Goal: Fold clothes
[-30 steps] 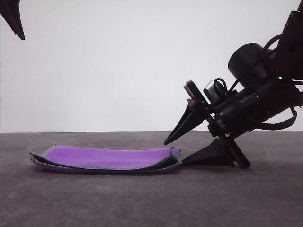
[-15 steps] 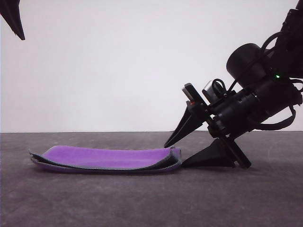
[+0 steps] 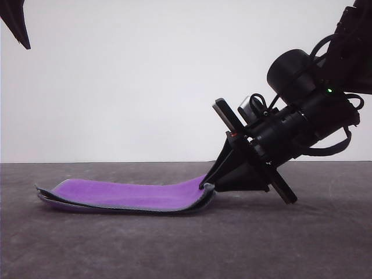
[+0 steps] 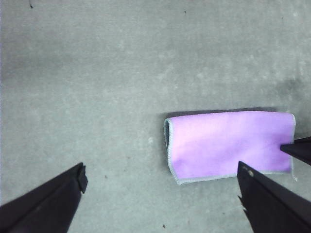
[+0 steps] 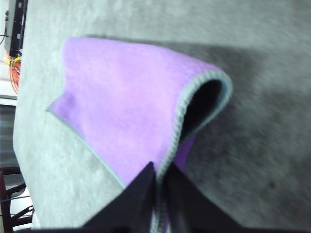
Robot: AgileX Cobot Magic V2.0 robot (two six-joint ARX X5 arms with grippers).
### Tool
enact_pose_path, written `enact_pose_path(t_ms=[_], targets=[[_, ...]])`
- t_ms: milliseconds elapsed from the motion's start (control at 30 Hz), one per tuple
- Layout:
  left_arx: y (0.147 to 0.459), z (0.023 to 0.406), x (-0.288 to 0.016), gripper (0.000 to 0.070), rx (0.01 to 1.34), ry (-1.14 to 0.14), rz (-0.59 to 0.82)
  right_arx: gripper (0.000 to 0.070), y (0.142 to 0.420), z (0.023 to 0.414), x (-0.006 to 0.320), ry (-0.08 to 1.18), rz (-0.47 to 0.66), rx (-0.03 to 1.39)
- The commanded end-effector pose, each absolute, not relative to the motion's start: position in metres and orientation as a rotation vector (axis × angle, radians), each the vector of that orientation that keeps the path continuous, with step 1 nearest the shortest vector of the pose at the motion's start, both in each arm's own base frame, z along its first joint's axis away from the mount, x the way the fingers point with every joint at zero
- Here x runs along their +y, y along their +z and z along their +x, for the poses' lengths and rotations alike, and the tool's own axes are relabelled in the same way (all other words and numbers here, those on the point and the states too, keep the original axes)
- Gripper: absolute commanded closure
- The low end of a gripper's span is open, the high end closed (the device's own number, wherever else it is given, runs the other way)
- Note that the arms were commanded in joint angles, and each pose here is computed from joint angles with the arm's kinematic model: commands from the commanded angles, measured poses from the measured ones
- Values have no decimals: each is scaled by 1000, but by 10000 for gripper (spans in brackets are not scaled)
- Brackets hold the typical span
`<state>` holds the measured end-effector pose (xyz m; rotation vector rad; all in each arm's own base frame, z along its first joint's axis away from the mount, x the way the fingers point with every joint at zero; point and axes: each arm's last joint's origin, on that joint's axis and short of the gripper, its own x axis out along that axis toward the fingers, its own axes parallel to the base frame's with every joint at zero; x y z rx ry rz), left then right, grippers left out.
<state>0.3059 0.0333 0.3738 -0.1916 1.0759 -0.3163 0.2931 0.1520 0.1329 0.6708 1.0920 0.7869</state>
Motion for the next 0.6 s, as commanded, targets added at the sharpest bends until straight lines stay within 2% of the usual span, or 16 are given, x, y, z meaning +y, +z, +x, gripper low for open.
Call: enact_pose_path(t_ms=[0,167,567], targets=[[375,310,35,102,1066,-317,-190,698,133,298,159,806,671,1088],[375,310,35,102,1066,-317,-190,699,145,301,181,880,646,1055],[375,309,35,102,1081,-316,-196,698,163,330,287,1122,621,1045]])
